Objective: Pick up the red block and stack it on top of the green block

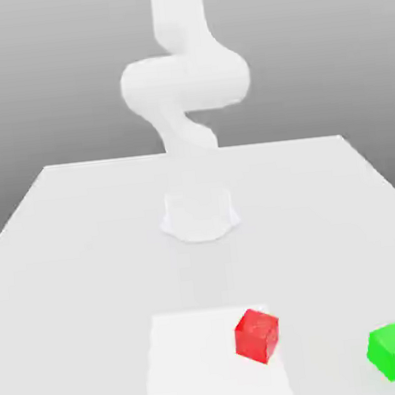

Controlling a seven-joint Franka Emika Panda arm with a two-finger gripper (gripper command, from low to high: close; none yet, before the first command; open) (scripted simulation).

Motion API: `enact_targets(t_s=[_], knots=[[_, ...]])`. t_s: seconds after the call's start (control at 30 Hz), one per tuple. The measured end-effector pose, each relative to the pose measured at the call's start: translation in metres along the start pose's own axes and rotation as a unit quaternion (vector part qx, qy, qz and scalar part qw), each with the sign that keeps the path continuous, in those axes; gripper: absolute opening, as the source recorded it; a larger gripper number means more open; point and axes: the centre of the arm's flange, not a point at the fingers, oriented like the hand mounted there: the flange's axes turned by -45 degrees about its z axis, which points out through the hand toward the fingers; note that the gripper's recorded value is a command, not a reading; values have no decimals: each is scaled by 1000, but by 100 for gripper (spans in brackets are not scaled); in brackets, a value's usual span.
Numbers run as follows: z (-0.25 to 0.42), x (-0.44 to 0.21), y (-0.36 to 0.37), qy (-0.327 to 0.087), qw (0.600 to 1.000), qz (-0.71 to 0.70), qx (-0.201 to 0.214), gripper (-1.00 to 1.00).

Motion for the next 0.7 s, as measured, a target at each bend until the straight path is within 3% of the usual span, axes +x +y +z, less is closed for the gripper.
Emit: enact_targets(t_s=[0.3,0.53,0.7], knots=[[201,-79,-38,-153,967,-199,37,0],[307,-190,-67,-249,902,-334,114,0],[352,-274,-88,-293,847,-406,179,0]])
